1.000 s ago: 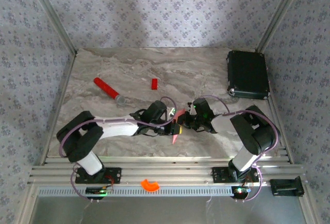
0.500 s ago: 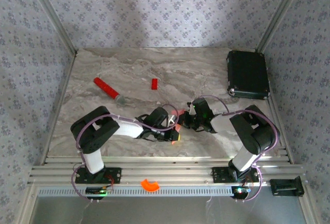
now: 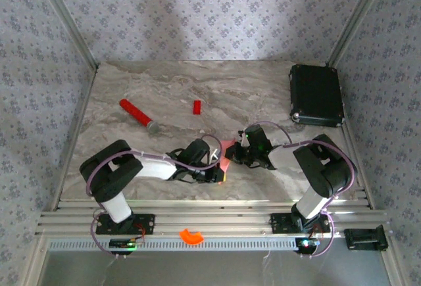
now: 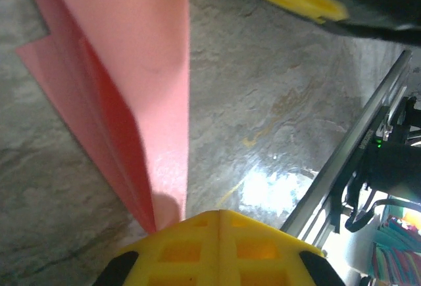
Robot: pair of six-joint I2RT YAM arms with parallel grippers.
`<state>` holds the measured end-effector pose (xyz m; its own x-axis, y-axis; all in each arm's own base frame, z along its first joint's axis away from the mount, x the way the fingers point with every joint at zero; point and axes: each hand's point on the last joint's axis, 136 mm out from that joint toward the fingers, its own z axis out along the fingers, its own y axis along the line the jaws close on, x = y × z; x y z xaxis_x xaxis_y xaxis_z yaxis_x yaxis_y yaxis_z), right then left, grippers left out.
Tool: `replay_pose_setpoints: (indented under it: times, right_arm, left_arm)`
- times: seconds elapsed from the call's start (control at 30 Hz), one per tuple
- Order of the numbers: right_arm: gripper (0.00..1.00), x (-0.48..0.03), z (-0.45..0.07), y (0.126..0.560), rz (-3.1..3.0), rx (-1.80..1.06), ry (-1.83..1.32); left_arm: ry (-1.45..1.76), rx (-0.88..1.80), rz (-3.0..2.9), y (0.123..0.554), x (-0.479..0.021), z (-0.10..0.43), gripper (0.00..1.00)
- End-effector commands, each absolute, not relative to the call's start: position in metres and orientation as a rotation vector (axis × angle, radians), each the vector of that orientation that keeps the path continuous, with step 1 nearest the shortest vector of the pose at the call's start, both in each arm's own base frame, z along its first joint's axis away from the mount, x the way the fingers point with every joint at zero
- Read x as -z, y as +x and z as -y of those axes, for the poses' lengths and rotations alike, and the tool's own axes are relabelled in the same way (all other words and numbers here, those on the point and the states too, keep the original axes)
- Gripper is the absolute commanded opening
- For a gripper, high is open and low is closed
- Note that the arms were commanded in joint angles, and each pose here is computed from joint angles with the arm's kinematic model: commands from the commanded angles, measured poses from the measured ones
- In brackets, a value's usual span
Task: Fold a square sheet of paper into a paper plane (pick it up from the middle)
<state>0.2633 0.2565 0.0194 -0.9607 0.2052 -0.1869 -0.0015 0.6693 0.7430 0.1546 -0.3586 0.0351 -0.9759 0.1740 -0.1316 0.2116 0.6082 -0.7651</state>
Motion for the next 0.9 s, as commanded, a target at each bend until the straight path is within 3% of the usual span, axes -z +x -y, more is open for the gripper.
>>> replay_pose_setpoints:
  times: [0.0,0.23,0.6,0.87]
  right_arm:
    - [0.07,0.022,-0.233,0.236,-2.816,-0.975,0.246]
    - [0.07,0.022,-0.234,0.236,-2.815,-0.975,0.251]
    - [0.07,0.022,-0.234,0.234,-2.818,-0.972,0.241]
    - [0.07,0.023,-0.233,0.235,-2.819,-0.970,0.245]
  left_arm:
    - [0.345,1.341,-2.705,0.173,-0.061,0.367,0.00]
    - [0.270,1.324,-2.734,0.193,-0.044,0.363,0.00]
    - [0.173,1.243,-2.867,0.167,0.006,0.336,0.00]
    - [0.223,1.258,-2.817,0.177,-0.018,0.346,0.00]
